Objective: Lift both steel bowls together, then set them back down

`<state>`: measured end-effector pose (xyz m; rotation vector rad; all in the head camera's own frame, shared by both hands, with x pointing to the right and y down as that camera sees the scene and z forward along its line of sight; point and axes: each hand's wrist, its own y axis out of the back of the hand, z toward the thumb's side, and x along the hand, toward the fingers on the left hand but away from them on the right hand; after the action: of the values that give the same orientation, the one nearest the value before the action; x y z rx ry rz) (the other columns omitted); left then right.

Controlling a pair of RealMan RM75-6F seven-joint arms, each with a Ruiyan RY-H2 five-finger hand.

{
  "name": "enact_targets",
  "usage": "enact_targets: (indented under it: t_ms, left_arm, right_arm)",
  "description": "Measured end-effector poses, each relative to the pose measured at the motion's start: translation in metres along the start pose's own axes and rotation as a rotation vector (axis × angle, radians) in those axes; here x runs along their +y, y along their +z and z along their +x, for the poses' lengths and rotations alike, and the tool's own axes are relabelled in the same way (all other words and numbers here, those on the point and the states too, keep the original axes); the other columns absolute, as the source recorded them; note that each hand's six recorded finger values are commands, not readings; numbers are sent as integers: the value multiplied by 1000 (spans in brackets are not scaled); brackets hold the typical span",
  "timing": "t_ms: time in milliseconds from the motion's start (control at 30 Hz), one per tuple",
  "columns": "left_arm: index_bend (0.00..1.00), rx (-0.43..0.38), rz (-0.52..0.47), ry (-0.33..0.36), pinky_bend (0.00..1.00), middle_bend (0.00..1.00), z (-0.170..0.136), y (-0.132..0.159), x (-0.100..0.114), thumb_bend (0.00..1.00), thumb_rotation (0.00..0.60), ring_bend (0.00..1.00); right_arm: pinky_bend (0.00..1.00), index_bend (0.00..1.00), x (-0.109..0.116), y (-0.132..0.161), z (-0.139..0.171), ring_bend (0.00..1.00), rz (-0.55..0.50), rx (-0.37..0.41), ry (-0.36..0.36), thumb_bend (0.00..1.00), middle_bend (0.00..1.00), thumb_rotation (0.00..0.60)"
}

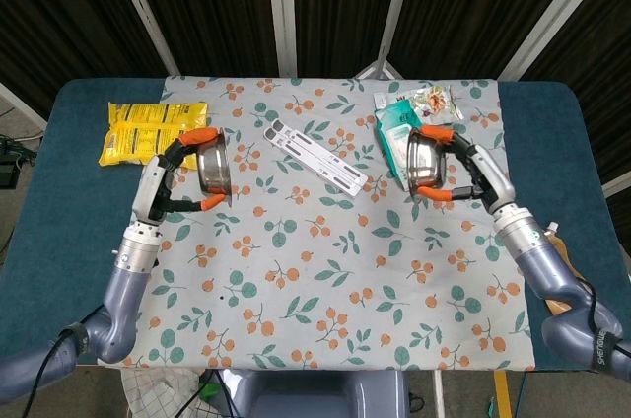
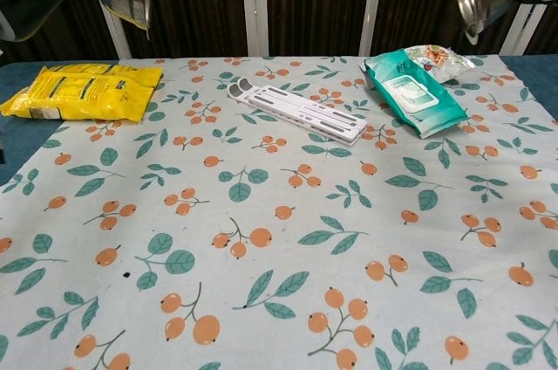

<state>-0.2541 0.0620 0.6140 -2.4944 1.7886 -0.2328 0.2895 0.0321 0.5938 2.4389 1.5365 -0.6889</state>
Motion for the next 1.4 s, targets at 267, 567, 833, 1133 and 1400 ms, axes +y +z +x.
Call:
enact_targets:
  t_ms: [267,567,833,1133,1400]
  left_arm:
    - [370,-42,-23,-24,398,236,-1,-9,-39,29,600,225]
    - [371,-79,-19,-28,398,237,-2,-13,-63,27,600,225]
    - [372,-135,12,-37,398,236,-4,-7,-87,26,600,225]
    - [374,-173,52,-59,398,234,-9,-9,-110,25,600,225]
    - [377,-200,77,-59,397,221,-11,-12,-117,24,600,219]
  right_arm:
    - [46,373,-55,11,-17,401,-71,39,132,82,308,600]
    - [46,373,-81,13,-25,401,-80,31,155,83,308,600]
    - [46,374,-103,9,-28,406,-97,15,175,82,308,600]
    - [46,378,-120,17,-32,411,-173,16,187,82,308,600]
    - [46,378,-138,26,-34,411,-198,18,201,82,308,600]
